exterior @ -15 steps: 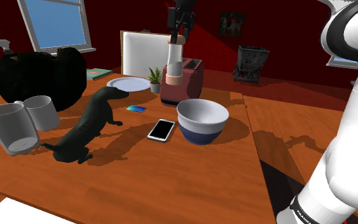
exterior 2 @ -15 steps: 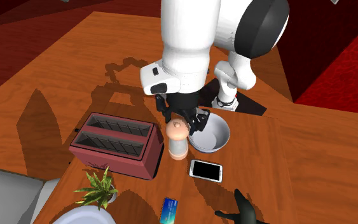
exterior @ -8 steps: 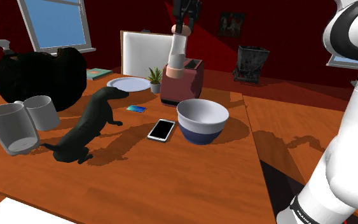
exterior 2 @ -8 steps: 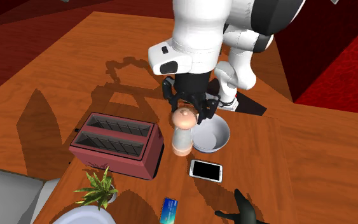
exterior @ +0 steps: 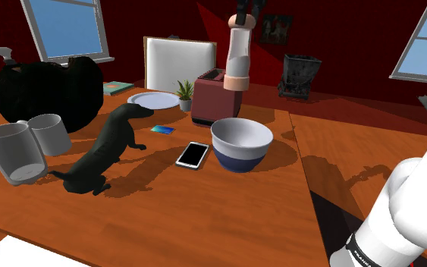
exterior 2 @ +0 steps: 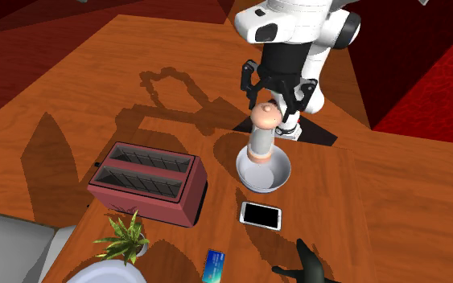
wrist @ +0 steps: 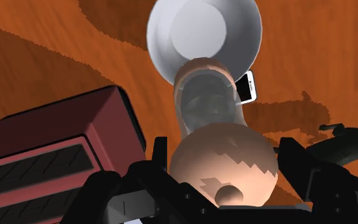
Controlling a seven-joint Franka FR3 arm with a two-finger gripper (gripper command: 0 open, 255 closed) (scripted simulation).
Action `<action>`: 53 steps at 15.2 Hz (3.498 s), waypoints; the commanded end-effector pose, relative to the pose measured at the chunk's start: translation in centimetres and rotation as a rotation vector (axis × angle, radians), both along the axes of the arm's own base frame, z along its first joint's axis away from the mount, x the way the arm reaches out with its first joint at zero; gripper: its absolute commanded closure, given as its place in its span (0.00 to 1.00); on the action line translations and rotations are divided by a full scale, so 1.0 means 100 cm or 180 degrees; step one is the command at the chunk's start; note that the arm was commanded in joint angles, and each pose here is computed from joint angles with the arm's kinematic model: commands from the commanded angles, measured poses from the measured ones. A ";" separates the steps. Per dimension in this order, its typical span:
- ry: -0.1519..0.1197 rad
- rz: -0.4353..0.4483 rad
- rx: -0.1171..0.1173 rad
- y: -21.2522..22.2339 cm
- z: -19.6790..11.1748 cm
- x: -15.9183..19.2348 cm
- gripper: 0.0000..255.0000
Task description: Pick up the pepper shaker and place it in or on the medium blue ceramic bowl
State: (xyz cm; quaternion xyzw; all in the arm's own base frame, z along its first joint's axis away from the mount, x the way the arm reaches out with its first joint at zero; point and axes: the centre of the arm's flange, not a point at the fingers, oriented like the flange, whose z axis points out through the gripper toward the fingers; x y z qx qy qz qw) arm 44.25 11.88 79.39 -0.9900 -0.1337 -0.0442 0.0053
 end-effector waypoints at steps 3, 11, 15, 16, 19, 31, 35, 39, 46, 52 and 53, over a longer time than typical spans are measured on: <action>0.0000 -0.0002 0.0000 0.002 0.020 -0.050 1.00; 0.0000 -0.0002 0.0000 0.002 -0.014 -0.057 1.00; 0.0000 -0.0002 0.0000 0.002 -0.035 -0.057 1.00; 0.0000 -0.0002 0.0000 0.002 -0.041 -0.057 1.00; 0.0000 -0.0002 0.0000 0.002 -0.057 -0.057 1.00; 0.0000 -0.0002 0.0000 0.002 -0.118 -0.057 1.00; 0.0000 -0.0002 0.0000 0.002 -0.118 -0.057 1.00; 0.0000 -0.0002 0.0000 0.002 -0.118 -0.057 0.00; 0.0000 -0.0002 0.0000 0.001 -0.092 -0.059 0.00; 0.0000 -0.0002 0.0000 0.001 -0.068 -0.061 0.00; 0.0000 -0.0002 0.0000 0.001 -0.068 -0.061 0.00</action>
